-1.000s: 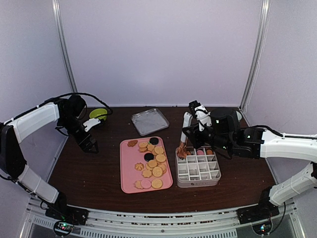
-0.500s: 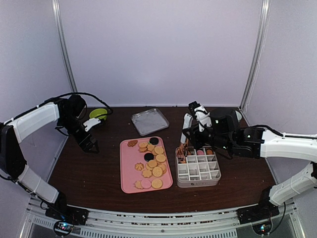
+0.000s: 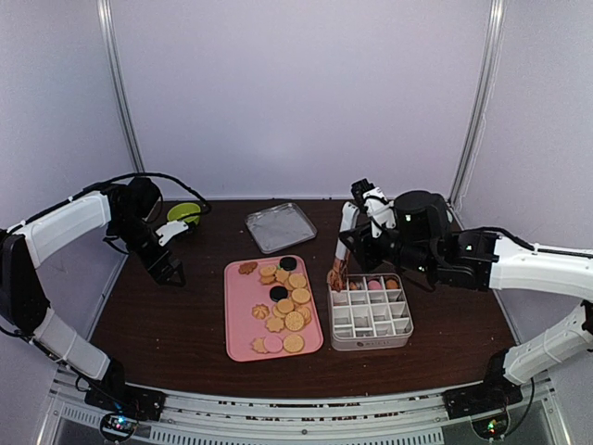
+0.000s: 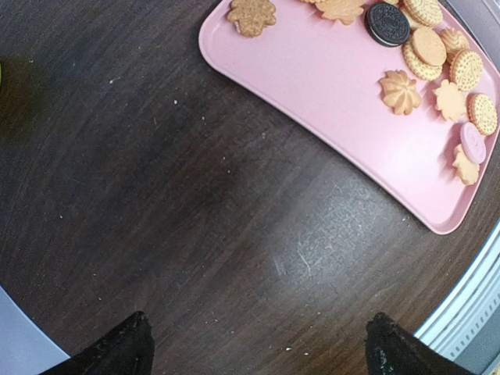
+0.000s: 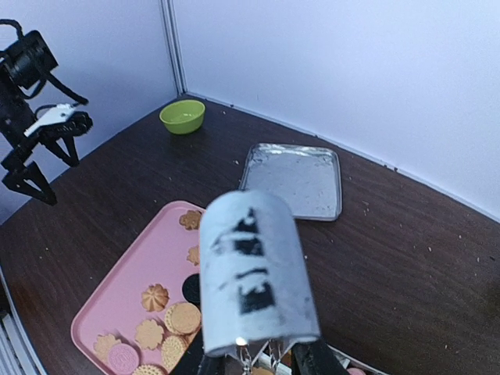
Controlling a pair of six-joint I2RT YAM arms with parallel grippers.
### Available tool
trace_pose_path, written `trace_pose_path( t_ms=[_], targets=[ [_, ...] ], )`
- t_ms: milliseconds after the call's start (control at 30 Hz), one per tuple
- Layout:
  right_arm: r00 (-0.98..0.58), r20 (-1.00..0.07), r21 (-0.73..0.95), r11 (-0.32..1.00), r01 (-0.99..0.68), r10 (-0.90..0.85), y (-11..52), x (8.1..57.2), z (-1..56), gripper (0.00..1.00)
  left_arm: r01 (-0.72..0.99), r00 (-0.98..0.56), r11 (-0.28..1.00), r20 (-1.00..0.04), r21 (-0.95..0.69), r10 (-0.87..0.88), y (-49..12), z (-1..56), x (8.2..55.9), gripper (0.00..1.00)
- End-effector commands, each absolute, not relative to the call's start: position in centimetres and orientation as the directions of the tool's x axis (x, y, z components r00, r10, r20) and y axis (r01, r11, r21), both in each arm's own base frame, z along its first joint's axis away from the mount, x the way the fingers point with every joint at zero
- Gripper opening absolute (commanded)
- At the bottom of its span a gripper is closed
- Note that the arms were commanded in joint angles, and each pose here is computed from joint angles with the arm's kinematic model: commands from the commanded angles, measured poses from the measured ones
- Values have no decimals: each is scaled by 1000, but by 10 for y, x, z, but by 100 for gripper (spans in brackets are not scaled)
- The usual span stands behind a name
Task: Pack the cookies
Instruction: Pick up the fake cookies from the plate.
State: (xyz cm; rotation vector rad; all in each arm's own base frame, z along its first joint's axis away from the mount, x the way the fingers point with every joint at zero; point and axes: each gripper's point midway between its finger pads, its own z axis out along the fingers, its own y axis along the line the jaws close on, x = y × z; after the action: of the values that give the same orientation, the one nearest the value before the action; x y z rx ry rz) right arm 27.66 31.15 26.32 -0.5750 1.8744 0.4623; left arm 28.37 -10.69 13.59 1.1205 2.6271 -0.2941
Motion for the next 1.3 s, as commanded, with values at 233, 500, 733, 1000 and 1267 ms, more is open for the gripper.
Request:
trace_pose_path(
  t_ms=[233, 500, 733, 1000, 1267],
  targets=[
    [-207, -955, 29, 627, -779, -213, 436, 236, 304, 29, 706, -680, 705, -341, -64, 650, -96, 138, 290, 98],
    [-198, -937, 4, 555, -832, -289, 503, 232, 276, 31, 704, -683, 707, -346, -73, 644, -96, 136, 288, 98],
    [-187, -925, -42, 579, -815, -330, 521, 252, 257, 32, 703, -680, 708, -349, -62, 645, -95, 137, 287, 98],
    [-213, -920, -38, 614, -788, -330, 517, 270, 240, 38, 690, -687, 723, -342, -32, 641, -89, 135, 291, 98],
    [-260, -917, 22, 613, -790, -303, 517, 276, 222, 38, 678, -697, 735, -334, -20, 634, -86, 137, 293, 98]
  ],
)
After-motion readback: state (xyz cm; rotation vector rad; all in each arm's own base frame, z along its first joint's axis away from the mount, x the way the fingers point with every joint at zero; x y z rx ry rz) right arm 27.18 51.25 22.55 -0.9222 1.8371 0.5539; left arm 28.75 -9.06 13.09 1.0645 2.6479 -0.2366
